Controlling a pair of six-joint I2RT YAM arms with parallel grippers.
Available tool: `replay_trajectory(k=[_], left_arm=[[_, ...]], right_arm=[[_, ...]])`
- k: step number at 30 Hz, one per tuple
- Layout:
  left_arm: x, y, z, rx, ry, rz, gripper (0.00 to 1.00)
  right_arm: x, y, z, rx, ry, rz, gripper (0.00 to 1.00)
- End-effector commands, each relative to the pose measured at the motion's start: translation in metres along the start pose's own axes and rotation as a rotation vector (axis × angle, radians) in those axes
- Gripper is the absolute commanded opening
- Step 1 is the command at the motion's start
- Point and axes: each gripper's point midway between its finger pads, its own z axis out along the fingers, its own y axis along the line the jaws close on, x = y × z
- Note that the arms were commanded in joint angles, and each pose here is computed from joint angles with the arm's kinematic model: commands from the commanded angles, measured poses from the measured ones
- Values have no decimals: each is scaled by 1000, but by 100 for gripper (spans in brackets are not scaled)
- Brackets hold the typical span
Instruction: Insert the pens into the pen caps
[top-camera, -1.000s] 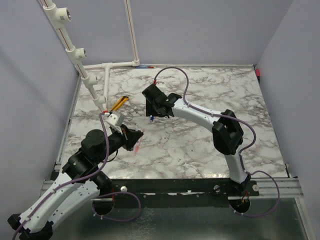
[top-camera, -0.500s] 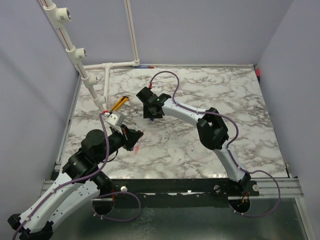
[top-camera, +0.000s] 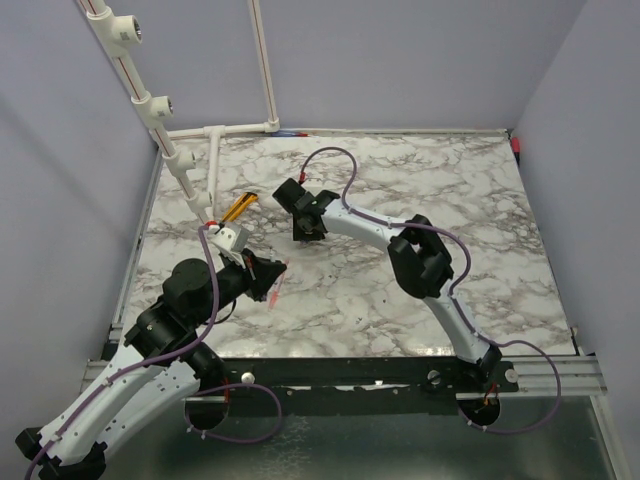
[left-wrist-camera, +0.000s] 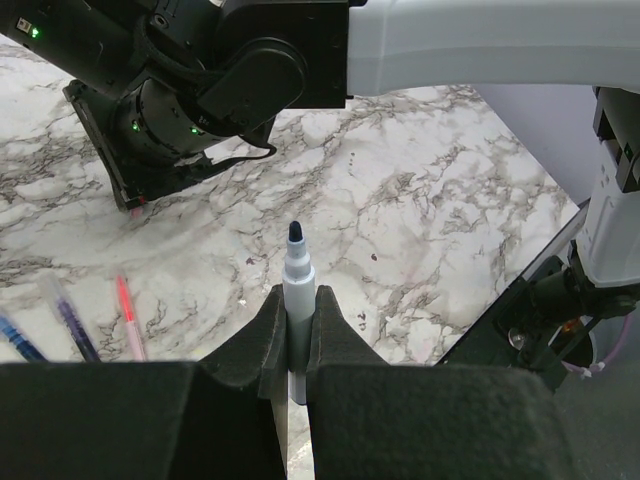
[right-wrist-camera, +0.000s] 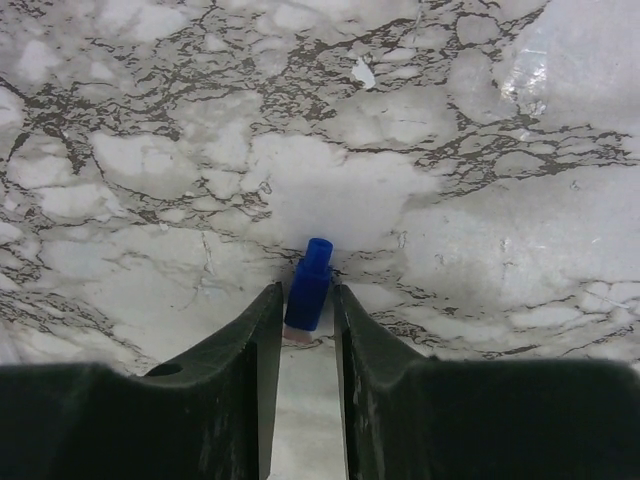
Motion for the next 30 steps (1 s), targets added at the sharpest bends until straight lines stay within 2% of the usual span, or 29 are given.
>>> replay_trajectory(k=[1,6,7,11,17,30], left_arm=[[6,8,2,-33,15,13,0],[8,8,3,-33,22,12,0],[7,8,3,-33,22,12,0],[9,8,5,-32,29,11,0],[9,8,4,-32,29,9,0],[12,10,7,-40,45,6,0]], right_arm=[[15,-19,11,64,25,-11,26],[19,-23,1,42,32,-38,2],[18,-24,-3,30,30,-48,1],[14,-27,-26,-16,6,-78,1],[9,-40,-82,-132,-54,-179,1],[59,-83,-151,-359,-62,-545,1]])
